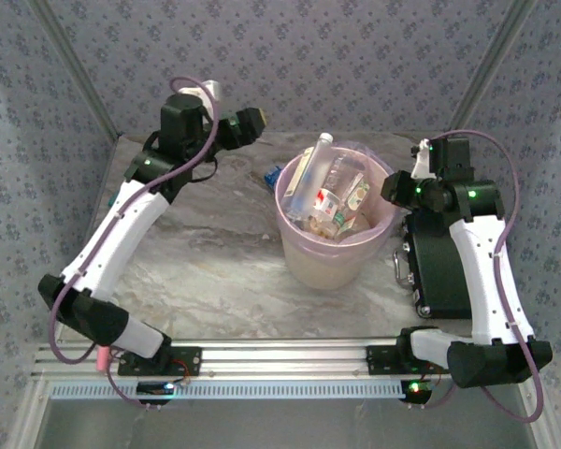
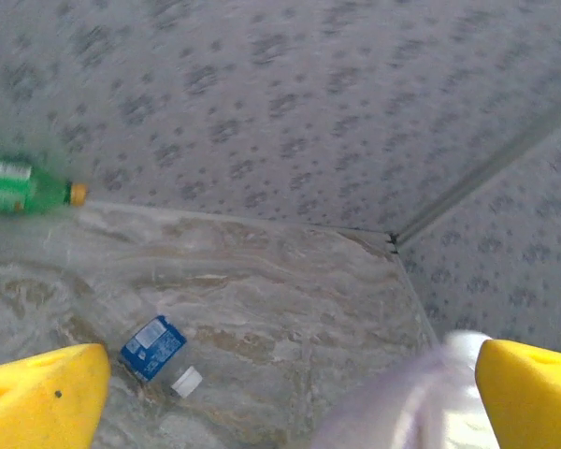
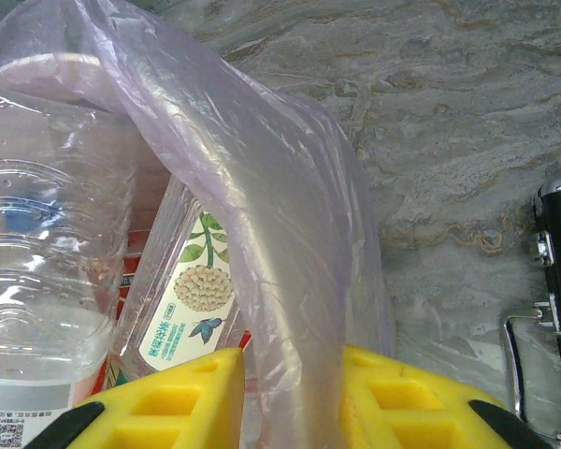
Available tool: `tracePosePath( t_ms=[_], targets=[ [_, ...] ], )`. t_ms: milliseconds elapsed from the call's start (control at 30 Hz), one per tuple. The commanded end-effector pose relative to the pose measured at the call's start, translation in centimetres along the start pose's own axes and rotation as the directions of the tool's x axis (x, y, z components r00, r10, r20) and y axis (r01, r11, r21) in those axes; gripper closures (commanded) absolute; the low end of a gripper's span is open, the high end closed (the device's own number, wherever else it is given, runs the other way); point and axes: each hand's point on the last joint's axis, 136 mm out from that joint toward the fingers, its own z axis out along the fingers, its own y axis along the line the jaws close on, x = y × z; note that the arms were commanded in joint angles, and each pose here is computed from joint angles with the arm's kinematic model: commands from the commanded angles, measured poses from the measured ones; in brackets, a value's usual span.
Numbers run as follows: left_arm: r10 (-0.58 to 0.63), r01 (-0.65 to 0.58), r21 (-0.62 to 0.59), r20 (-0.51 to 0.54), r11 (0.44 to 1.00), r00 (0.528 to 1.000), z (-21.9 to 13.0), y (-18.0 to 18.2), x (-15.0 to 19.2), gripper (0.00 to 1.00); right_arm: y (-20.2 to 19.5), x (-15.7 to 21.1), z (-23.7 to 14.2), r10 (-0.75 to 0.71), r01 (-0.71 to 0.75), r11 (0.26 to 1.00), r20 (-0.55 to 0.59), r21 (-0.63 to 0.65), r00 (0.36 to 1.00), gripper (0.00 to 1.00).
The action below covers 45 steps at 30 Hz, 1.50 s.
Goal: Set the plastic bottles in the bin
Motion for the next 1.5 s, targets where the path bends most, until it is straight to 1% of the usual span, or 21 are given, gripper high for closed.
tracePosePath(
  t_ms=[0,100,200,333,500,667,767,833,933,1100,1200,1300,1367,1467],
  targets=[
    [-0.270,0.269,-0.024,-0.077,0.963,0.960,5.2,4.2,3.2,0.01,0.5,-0.3,-0.5,-0.009,0.009,1.000,0.016,-0.014,1.000,0.70],
    [-0.397,0.389,-0.086,-0.120,0.917,0.910,8.7,7.6,5.5,0.01,0.7,-0.2,-0.7,-0.015,0.015,1.000,0.016,-0.018,1.000,0.69],
    [-0.478,0.457,-0.150,-0.157,0.877,0.864,11.8,9.8,8.0,0.02,0.8,-0.1,-0.9,-0.020,0.021,1.000,0.020,-0.021,1.000,0.69],
    [-0.542,0.507,-0.204,-0.200,0.838,0.816,15.8,11.9,10.9,0.00,0.8,-0.1,-1.0,-0.028,0.029,0.999,0.023,-0.020,0.999,0.69],
    [-0.598,0.531,-0.289,-0.250,0.797,0.761,20.0,14.1,15.0,0.00,0.6,0.0,-1.0,-0.033,0.034,0.999,0.022,-0.014,0.999,0.69],
    [-0.598,0.505,-0.339,-0.281,0.794,0.751,22.5,15.0,17.9,0.00,0.5,-0.1,-1.0,-0.036,0.036,0.999,0.023,-0.009,0.999,0.69],
    [-0.601,0.498,-0.357,-0.292,0.790,0.744,23.5,15.1,19.2,0.00,0.4,-0.1,-0.9,-0.040,0.040,0.999,0.021,-0.004,0.999,0.70],
    [-0.606,0.496,-0.374,-0.287,0.784,0.741,24.0,15.6,19.9,0.02,0.4,-0.1,-0.9,-0.039,0.039,0.999,0.022,-0.005,0.999,0.70],
    [-0.623,0.506,-0.393,-0.274,0.768,0.732,24.6,16.2,21.1,0.06,0.4,-0.1,-0.8,-0.041,0.041,0.999,0.022,-0.005,0.999,0.70],
    [-0.635,0.504,-0.424,-0.264,0.752,0.726,24.9,17.3,22.4,0.20,0.5,-0.1,-1.2,-0.045,0.045,0.999,0.030,-0.009,0.999,0.70],
    [-0.625,0.493,-0.426,-0.264,0.759,0.735,24.7,17.4,22.3,0.26,0.6,-0.2,-1.4,-0.045,0.046,0.999,0.038,-0.014,0.998,0.70],
    [-0.604,0.475,-0.421,-0.261,0.773,0.753,24.1,17.2,21.5,0.32,0.7,-0.2,-1.4,-0.046,0.047,0.999,0.037,-0.022,0.998,0.70],
    [-0.591,0.467,-0.412,-0.256,0.782,0.765,23.6,16.9,20.7,0.35,0.7,-0.1,-1.4,-0.044,0.045,0.999,0.036,-0.021,0.998,0.70],
    [-0.560,0.450,-0.398,-0.225,0.800,0.797,22.1,16.7,18.6,0.41,0.7,-0.1,-1.4,-0.045,0.045,0.999,0.035,-0.020,0.998,0.70]
  ],
)
